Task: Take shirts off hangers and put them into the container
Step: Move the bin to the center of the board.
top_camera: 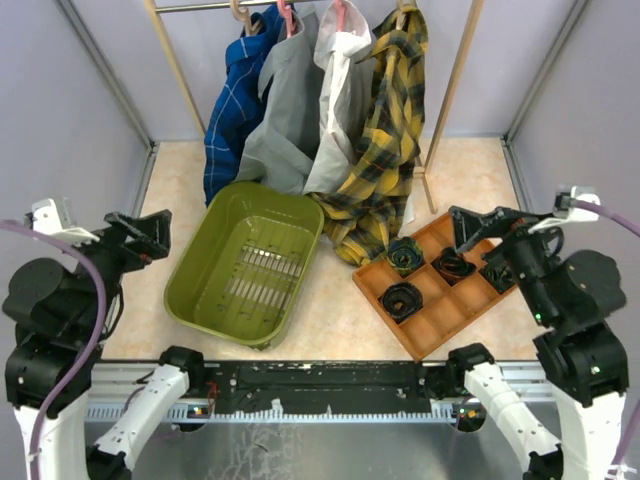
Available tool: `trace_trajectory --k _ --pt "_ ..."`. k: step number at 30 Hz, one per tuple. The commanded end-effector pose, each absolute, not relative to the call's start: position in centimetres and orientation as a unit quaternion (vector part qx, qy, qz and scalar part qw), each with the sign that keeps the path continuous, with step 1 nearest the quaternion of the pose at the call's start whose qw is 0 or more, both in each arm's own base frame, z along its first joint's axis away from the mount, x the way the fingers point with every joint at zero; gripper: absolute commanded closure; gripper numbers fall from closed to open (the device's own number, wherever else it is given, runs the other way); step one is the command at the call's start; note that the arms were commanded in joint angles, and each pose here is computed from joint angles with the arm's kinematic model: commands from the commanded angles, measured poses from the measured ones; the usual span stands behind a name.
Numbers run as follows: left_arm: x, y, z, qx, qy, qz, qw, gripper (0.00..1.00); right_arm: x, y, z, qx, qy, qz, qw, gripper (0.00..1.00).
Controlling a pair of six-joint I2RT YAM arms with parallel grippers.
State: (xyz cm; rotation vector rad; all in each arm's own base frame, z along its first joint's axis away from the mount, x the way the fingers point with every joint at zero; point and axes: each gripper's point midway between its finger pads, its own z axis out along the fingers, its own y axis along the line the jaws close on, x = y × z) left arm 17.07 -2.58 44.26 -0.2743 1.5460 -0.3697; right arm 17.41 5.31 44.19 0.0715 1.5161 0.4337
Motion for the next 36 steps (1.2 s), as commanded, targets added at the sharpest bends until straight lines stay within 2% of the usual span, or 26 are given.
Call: trace_trajectory --k 1,6,10,17,20,24,28,31,36 --pt "18.8 -2.6 42.4 -0.138 0.708 -0.156 0.674 0.01 19.4 6.6 41.7 0.048 0.703 0.225 0.673 0.01" --pt "19.8 -2.3 40.1 -0.16 0.72 -0.149 0.659 0.01 20.7 8.3 37.8 0.038 0.734 0.259 0.627 0.01" --pt "20.1 -3.1 38.7 -0.151 0.729 -0.166 0.646 0.01 20.3 12.2 34.9 -0.014 0.745 0.354 0.565 0.01" --pt "18.7 -8.0 37.1 -0.113 0.728 -0.308 0.603 0.01 20.3 17.0 30.3 0.047 0.702 0.567 0.429 0.01" --pt "17.6 -11.3 36.2 -0.067 0.727 -0.39 0.561 0.01 19.7 17.5 26.4 0.043 0.75 0.539 0.381 0.01" --pt "16.5 -14.0 33.6 -0.016 0.753 -0.448 0.482 0.01 19.3 18.3 22.7 0.043 0.809 0.48 0.338 0.01" --pt "17.0 -13.5 32.1 -0.023 0.775 -0.423 0.469 0.01 17.8 22.6 20.9 -0.002 0.825 0.482 0.295 0.01" --pt "17.2 -13.0 31.8 -0.03 0.786 -0.404 0.468 0.01 17.8 26.0 19.8 -0.026 0.838 0.454 0.301 0.01" --pt "17.3 -11.4 31.4 -0.049 0.806 -0.353 0.472 0.01 18.3 34.2 19.6 -0.044 0.815 0.484 0.316 0.01"
